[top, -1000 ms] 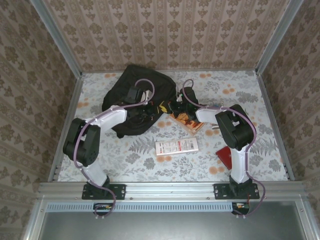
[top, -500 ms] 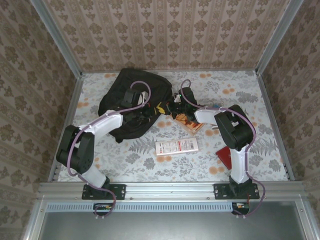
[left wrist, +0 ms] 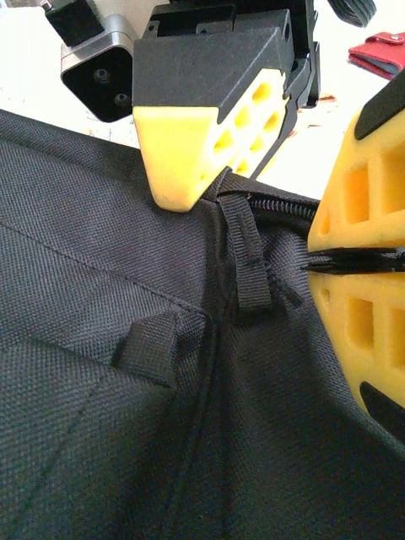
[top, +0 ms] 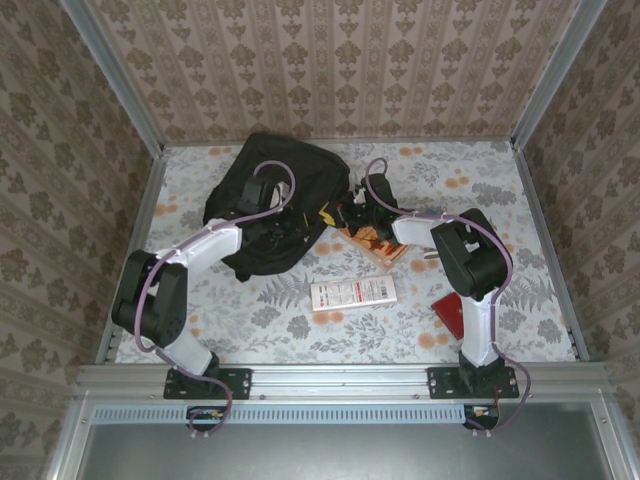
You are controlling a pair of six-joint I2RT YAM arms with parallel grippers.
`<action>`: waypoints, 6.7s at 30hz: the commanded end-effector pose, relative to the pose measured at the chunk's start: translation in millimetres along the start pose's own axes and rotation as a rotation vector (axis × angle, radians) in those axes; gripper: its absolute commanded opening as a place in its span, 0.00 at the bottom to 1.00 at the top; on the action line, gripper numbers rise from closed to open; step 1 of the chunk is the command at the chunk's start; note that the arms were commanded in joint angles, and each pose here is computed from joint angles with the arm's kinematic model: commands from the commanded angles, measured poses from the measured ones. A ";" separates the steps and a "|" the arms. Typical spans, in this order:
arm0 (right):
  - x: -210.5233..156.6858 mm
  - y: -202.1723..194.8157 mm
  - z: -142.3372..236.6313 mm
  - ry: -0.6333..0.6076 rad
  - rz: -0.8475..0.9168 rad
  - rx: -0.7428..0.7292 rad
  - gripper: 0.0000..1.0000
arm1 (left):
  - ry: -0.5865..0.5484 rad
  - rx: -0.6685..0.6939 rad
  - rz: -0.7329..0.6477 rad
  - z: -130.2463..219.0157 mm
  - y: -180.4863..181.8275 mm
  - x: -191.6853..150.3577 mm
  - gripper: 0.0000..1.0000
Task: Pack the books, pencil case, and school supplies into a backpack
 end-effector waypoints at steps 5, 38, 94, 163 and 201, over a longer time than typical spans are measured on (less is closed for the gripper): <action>3.5 4.0 0.2 -0.016 0.013 0.001 0.00 | 0.037 -0.011 0.014 -10.3 -4.4 -2.0 0.18; 61.3 -22.0 34.9 -0.247 -0.035 -0.161 0.00 | -0.064 0.199 -0.013 50.2 31.8 -29.5 0.00; -68.6 -20.2 6.9 0.045 -0.014 -0.278 0.00 | -0.061 0.161 -0.099 30.7 -24.2 -19.9 0.00; -17.7 19.4 96.8 -0.042 0.166 -0.394 0.67 | -0.048 0.119 -0.102 32.1 -33.9 -28.6 0.00; -51.3 -18.4 65.8 -0.145 -0.020 -0.373 0.25 | -0.017 0.016 -0.208 16.6 -91.9 -58.0 0.00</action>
Point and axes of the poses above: each hand's point on the last joint's axis, 136 mm out from that joint toward the fingers, its own z axis back along the fingers, its own y axis along the line the jaws close on, x = y × z, the point moved 5 cm from there along z, back along the fingers, and after that the axes turned 5 degrees about z, right-handed, at the moved point
